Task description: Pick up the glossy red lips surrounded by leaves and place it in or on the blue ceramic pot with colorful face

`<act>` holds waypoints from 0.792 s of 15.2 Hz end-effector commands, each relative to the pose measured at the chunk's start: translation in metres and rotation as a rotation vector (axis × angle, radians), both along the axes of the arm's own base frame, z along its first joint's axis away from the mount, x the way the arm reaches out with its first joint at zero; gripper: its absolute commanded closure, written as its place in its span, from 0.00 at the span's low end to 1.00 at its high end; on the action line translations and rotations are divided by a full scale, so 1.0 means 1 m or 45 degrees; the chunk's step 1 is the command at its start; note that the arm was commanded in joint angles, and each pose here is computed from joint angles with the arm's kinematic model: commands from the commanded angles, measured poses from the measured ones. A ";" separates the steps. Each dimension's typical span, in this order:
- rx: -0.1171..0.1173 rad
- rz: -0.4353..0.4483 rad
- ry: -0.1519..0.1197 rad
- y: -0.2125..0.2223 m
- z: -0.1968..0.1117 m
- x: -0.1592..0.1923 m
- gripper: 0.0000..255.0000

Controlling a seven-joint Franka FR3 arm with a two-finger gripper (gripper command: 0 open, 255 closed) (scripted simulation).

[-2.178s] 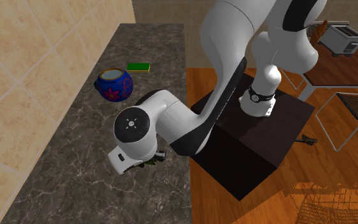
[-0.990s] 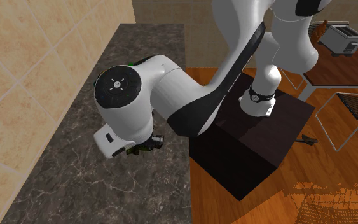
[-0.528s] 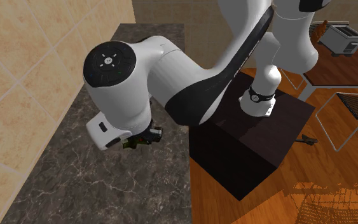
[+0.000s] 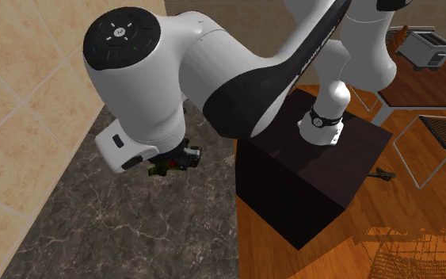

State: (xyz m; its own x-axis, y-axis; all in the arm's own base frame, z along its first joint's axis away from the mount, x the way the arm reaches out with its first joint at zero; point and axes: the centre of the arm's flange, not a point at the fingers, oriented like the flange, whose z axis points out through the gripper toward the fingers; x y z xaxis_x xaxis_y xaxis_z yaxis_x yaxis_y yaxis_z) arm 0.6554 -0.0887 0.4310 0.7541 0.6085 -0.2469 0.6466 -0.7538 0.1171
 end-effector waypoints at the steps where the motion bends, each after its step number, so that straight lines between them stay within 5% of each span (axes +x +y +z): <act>1: 0.000 0.000 0.000 -0.001 0.010 0.000 1.00; 4: 0.000 0.000 0.000 -0.001 0.024 0.000 1.00; 12: 0.000 0.000 0.000 -0.102 0.025 -0.028 1.00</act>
State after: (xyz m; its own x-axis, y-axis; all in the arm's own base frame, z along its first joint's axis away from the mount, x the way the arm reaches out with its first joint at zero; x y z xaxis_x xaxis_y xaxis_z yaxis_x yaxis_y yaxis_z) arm 0.6294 -0.1816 0.4545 0.7549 0.6074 -0.2474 0.6456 -0.7547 0.1169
